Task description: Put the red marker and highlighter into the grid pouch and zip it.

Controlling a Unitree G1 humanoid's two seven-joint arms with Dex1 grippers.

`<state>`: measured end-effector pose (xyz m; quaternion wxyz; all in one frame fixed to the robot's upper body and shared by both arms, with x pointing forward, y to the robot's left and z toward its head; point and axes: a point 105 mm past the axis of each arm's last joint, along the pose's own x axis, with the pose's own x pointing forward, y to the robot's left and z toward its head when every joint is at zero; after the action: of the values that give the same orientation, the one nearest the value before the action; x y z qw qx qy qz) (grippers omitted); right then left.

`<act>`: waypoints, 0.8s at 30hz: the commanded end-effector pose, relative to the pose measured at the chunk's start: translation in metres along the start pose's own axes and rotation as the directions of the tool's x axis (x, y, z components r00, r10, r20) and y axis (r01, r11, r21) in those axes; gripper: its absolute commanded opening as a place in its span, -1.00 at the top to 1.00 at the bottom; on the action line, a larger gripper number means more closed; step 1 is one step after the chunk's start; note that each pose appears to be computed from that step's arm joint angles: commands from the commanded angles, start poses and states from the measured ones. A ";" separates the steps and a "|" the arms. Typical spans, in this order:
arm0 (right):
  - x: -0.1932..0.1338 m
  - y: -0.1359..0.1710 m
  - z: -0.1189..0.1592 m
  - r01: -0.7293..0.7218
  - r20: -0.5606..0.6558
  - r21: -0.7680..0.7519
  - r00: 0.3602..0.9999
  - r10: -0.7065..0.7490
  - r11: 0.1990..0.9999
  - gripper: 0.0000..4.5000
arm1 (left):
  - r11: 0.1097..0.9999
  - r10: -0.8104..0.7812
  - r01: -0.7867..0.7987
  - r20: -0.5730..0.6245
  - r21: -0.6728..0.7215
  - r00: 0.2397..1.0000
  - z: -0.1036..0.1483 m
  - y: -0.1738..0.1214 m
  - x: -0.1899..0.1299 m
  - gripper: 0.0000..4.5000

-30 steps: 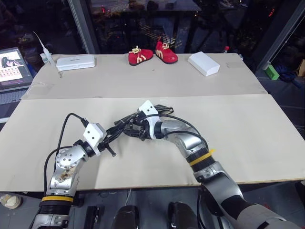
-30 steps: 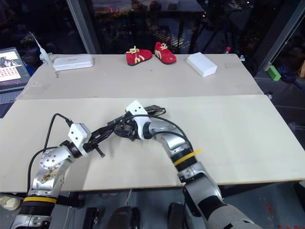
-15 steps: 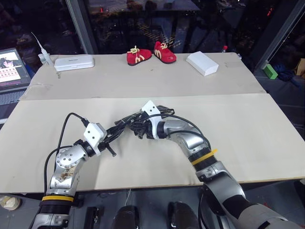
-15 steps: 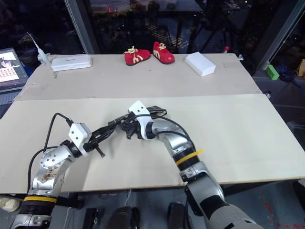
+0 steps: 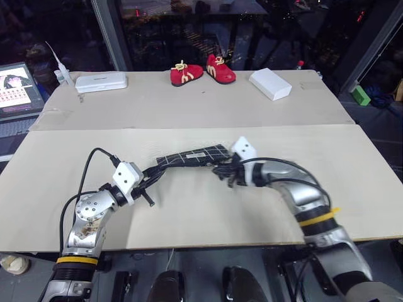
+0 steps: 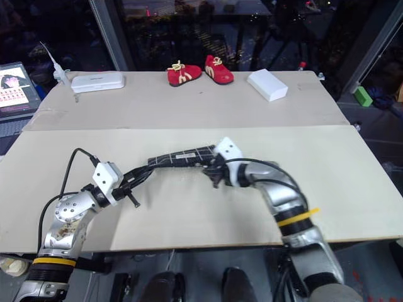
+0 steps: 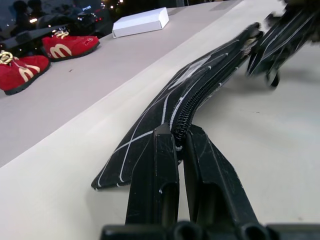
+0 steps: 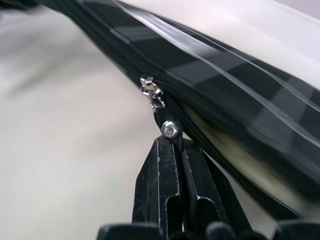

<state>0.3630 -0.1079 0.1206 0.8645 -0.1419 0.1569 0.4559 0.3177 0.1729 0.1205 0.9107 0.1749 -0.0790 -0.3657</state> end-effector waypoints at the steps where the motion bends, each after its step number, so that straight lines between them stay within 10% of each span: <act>1: -0.024 -0.022 0.009 0.067 0.030 -0.031 0.997 -0.066 0.997 0.99 | 0.999 0.030 -0.031 0.031 0.036 0.999 0.011 0.009 -0.005 1.00; 6: -0.029 -0.033 0.010 0.109 0.049 -0.019 0.993 -0.108 0.994 0.99 | 0.999 0.028 -0.029 0.031 0.034 0.999 0.010 0.008 -0.005 1.00; 19: -0.039 -0.042 -0.005 0.128 0.029 0.002 0.991 -0.128 0.992 -0.91 | 0.999 0.021 -0.023 0.034 0.044 0.999 0.013 0.011 -0.005 1.00; 24: -0.062 -0.035 -0.016 0.075 0.039 0.012 0.996 -0.076 0.997 -0.91 | 0.995 -0.065 0.063 0.030 0.073 0.997 0.012 -0.005 0.001 1.00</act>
<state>0.3586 -0.1683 0.1123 0.8778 -0.1347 0.1733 0.4259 0.3162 0.1737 0.1216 0.9053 0.1846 -0.0791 -0.3742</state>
